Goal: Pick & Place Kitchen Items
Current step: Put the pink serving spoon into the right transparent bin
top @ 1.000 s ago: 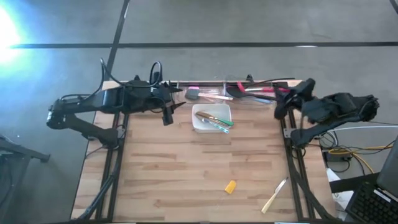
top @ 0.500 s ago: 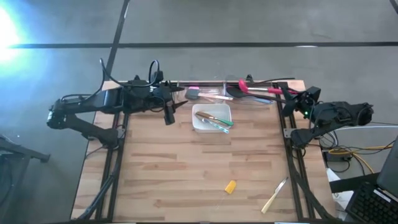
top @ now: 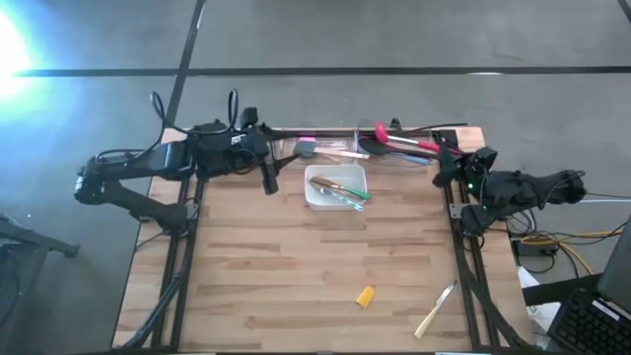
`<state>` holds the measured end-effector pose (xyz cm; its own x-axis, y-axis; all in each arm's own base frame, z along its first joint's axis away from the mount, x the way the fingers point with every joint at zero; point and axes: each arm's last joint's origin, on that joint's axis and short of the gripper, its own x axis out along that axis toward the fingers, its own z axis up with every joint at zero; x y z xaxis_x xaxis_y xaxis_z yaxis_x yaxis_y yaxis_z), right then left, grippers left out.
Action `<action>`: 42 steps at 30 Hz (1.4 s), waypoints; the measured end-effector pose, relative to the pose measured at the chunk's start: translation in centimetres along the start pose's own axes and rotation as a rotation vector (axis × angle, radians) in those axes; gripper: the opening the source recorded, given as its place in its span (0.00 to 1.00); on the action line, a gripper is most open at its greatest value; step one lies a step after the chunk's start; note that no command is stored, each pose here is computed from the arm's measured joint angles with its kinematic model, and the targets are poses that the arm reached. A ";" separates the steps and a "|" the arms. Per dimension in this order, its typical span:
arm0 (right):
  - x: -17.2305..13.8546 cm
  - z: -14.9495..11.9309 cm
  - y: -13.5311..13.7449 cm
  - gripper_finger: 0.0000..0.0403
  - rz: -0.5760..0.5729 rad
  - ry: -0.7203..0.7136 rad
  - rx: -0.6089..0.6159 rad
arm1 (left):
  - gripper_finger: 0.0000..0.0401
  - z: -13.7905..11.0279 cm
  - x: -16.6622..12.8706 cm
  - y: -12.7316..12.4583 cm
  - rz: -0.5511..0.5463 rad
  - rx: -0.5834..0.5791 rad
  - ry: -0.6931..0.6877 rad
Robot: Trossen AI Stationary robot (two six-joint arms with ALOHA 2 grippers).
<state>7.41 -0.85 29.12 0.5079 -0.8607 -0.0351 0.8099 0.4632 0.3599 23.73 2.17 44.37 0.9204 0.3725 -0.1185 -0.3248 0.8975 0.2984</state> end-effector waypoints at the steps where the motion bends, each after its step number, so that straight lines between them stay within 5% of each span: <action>1: 0.1 0.0 0.4 0.12 0.016 -0.005 -0.009 | 0.56 0.1 0.0 0.0 0.003 0.005 -0.009; 14: 0.9 3.4 0.2 0.12 0.141 -0.028 -0.034 | 0.56 0.3 0.0 0.1 0.010 0.043 -0.033; 25: 3.6 3.6 1.0 0.12 0.099 0.263 -0.323 | 0.56 0.4 0.0 0.1 0.013 0.065 -0.041; 34: 5.4 4.9 0.0 0.12 0.210 0.192 -0.259 | 0.56 0.4 0.0 0.1 0.013 0.084 -0.041; 42: 8.2 2.7 -2.3 0.12 0.204 0.227 -0.202 | 0.56 0.4 0.0 0.1 0.014 0.093 -0.041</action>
<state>8.89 -9.58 30.51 0.6989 -0.6880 -0.1957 0.7153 0.6725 0.1901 23.75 2.17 44.81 0.9247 0.3733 -0.0751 -0.3180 0.8656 0.3868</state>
